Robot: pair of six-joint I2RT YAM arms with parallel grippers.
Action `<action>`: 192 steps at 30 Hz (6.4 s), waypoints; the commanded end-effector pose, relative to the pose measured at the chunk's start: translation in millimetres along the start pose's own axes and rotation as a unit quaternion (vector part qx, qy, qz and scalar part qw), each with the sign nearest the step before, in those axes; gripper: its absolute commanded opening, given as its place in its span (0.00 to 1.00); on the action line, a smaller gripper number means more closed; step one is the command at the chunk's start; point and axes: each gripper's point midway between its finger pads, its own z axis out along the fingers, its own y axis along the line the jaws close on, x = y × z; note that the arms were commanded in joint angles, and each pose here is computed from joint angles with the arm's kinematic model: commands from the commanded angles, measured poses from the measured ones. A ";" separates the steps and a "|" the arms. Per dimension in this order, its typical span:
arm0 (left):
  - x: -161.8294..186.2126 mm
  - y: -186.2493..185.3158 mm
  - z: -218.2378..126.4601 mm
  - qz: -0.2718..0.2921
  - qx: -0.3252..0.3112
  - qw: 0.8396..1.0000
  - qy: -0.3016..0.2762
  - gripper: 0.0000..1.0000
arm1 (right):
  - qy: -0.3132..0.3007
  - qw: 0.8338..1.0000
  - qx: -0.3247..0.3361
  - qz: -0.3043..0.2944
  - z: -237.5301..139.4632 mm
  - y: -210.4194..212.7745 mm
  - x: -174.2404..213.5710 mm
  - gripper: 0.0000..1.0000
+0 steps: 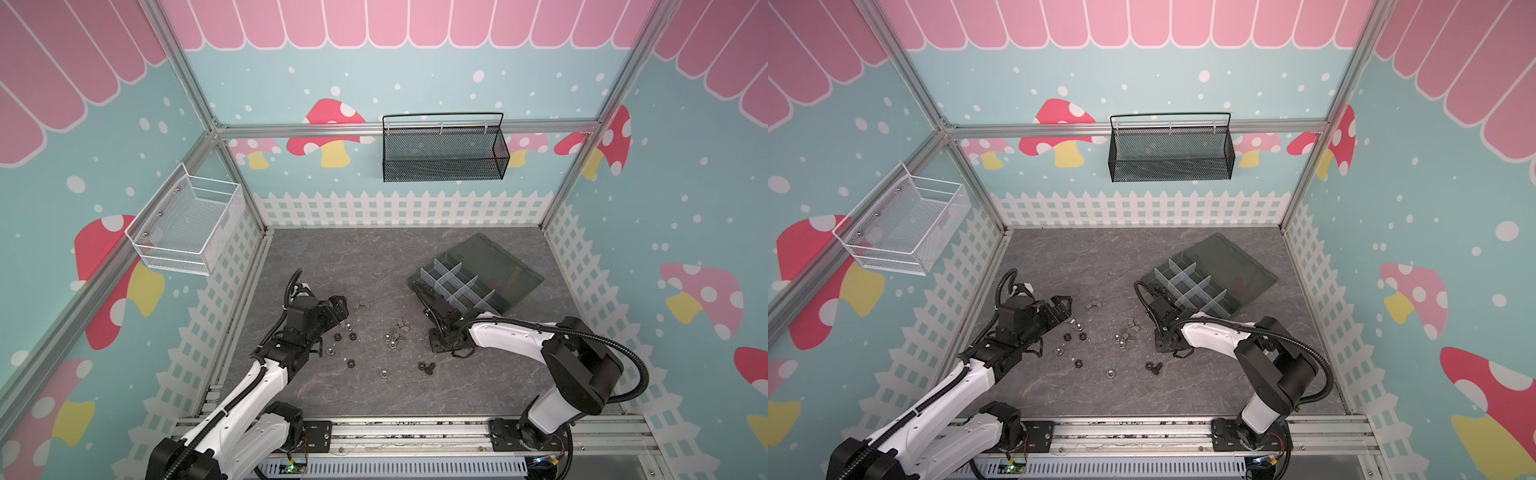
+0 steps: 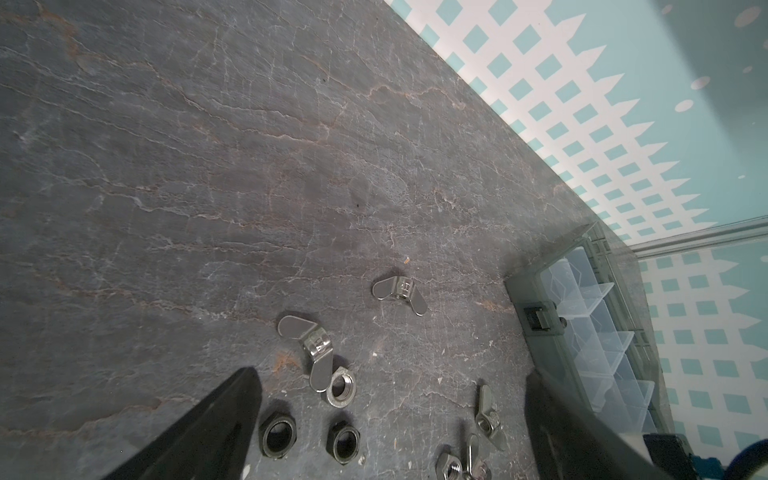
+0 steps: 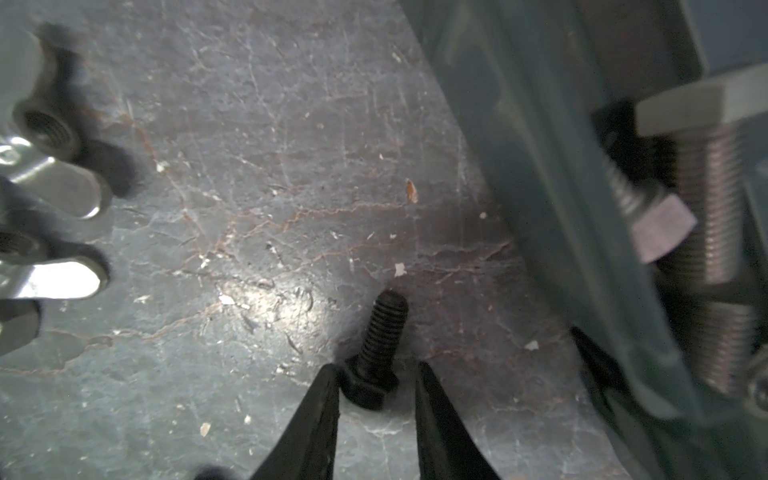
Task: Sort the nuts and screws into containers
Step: 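Grasp the black hex bolt by its head with the right gripper, then carry the black bolt over the organizer box compartment, then open the right gripper to drop the black bolt into the compartment, then move the right gripper down to a black bolt beside a hex nut, then close the right gripper on the black bolt head and lift it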
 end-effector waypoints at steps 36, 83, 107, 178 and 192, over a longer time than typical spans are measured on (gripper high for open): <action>-0.4 0.6 -0.3 -0.017 0.005 1.000 -0.004 1.00 | -0.134 0.990 -0.024 -0.021 -68.1 14.3 -79.9 0.04; -6.2 0.8 -9.6 -0.017 0.004 1.000 -0.018 1.00 | -0.129 0.990 0.029 -0.048 -24.2 -19.1 -160.3 0.39; -5.6 -0.2 -6.2 -0.018 0.005 1.000 -0.015 1.00 | -0.041 0.997 -0.050 -0.043 -61.1 32.5 -24.4 0.50; 1.4 4.8 -0.4 -0.021 0.000 1.000 -0.007 1.00 | 0.076 0.996 -0.013 -0.049 -9.9 40.2 64.1 0.47; -1.4 0.8 0.1 -0.021 0.004 1.000 -0.007 1.00 | 0.091 0.994 0.000 -0.055 -9.6 32.3 72.7 0.40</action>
